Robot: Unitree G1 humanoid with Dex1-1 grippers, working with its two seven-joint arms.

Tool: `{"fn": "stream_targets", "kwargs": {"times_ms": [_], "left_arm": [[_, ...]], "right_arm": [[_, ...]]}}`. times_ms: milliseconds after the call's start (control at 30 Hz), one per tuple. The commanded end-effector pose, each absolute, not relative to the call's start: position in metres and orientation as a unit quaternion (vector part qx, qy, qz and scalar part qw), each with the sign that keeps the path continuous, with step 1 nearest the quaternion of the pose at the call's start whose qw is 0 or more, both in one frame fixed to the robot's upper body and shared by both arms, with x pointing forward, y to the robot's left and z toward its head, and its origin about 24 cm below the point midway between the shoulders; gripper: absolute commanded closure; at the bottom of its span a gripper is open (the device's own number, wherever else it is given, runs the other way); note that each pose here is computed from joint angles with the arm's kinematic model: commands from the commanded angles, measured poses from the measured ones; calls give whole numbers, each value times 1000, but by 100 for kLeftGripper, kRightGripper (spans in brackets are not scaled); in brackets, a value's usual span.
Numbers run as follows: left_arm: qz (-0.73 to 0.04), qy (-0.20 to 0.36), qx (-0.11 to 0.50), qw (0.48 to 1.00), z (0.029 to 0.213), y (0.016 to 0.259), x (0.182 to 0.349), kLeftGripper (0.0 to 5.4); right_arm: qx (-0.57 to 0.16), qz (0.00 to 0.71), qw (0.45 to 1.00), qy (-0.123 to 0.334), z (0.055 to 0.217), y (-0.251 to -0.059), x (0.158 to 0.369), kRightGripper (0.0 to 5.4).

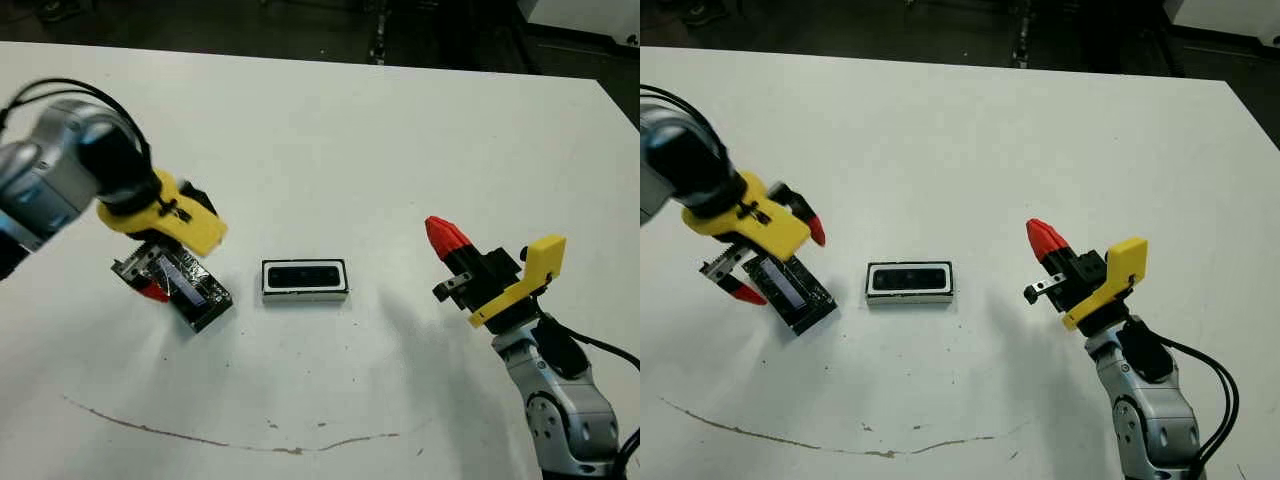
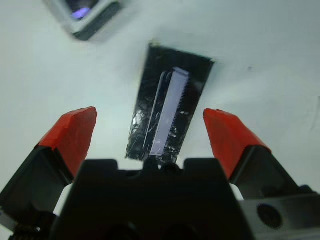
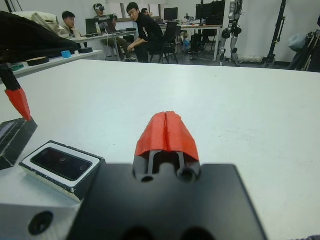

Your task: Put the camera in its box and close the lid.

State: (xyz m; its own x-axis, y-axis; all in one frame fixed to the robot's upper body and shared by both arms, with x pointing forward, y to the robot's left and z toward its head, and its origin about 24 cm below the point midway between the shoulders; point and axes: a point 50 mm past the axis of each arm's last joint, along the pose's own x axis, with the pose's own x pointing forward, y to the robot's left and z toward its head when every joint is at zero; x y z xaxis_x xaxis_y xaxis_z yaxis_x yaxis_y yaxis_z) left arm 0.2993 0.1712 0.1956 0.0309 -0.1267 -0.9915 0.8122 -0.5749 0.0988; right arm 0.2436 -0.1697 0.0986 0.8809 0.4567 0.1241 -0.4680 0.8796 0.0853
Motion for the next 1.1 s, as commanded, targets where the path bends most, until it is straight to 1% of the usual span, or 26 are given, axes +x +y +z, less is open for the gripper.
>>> {"fn": "stream_targets", "kwargs": {"times_ms": [33, 133, 267, 367, 633, 867, 1100], "left_arm": [[-645, 272, 634, 330, 194, 168, 296, 0], [-655, 259, 633, 321, 194, 166, 295, 0], [-650, 271, 632, 322, 193, 168, 297, 0], [-653, 260, 633, 324, 193, 170, 299, 0], [-653, 253, 636, 323, 188, 175, 303, 0], [-650, 246, 649, 310, 183, 175, 303, 0], [-646, 247, 644, 326, 178, 178, 305, 0]], "right_arm": [[62, 235, 969, -40, 96, -171, 244, 539], [68, 237, 968, -39, 95, -170, 244, 539], [68, 238, 968, -35, 93, -169, 243, 539], [67, 237, 969, -33, 93, -169, 242, 539], [70, 244, 967, -33, 90, -167, 241, 539], [72, 247, 966, -33, 89, -166, 240, 539], [69, 249, 965, -32, 88, -165, 240, 539]]}}
